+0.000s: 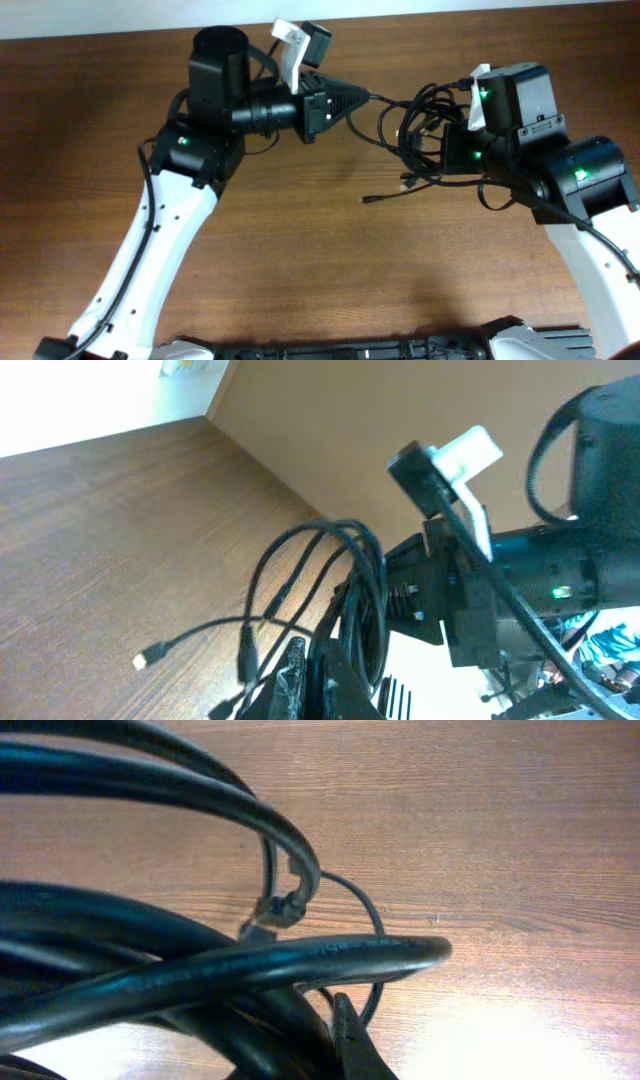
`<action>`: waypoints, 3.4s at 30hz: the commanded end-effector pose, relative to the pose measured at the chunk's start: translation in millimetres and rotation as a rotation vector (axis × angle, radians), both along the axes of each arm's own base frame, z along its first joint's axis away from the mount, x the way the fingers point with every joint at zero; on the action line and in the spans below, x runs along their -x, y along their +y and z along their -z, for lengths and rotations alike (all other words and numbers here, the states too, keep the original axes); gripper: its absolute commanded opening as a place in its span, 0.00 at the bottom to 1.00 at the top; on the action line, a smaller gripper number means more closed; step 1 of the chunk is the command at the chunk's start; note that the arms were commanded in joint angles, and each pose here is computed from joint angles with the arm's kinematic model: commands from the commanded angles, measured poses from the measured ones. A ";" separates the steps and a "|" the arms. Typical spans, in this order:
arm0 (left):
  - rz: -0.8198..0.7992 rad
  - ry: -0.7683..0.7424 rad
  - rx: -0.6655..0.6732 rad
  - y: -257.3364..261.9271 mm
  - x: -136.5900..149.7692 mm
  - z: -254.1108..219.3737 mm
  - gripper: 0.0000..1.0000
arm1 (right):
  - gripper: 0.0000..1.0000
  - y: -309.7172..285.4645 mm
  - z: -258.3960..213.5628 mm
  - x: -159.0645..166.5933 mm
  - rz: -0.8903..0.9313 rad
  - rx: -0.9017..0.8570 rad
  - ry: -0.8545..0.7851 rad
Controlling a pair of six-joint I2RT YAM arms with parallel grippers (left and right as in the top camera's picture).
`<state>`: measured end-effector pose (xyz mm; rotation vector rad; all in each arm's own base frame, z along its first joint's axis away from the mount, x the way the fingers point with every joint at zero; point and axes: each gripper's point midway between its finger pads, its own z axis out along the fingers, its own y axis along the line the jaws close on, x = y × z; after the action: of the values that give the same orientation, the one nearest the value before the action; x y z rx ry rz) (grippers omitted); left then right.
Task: Untangle cables
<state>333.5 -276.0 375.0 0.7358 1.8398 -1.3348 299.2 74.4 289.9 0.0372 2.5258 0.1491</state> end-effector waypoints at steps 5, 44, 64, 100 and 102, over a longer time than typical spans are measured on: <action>-0.217 -0.135 0.012 63.0 -25.2 -42.0 0.06 | 0.04 -56.9 1.8 3.2 0.205 0.191 -0.004; -0.152 -0.029 -0.114 -14.5 19.7 -4.3 0.64 | 0.04 72.8 -58.4 -24.0 -0.086 -0.571 -0.106; -0.152 -0.030 -0.114 -14.5 19.7 -4.4 0.47 | 0.04 70.4 -54.2 -22.3 -0.073 -0.559 -0.091; -0.261 0.075 0.119 -12.5 -0.4 -52.1 0.00 | 0.04 45.2 -6.6 -22.6 -0.049 -0.324 0.008; -0.286 0.080 0.123 -4.6 -7.1 -52.2 0.00 | 0.04 43.2 -5.6 -22.5 -0.052 -0.307 0.007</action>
<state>322.4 -305.0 398.7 0.4411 1.9135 -1.3483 321.8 128.6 309.3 0.1210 2.4457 0.6688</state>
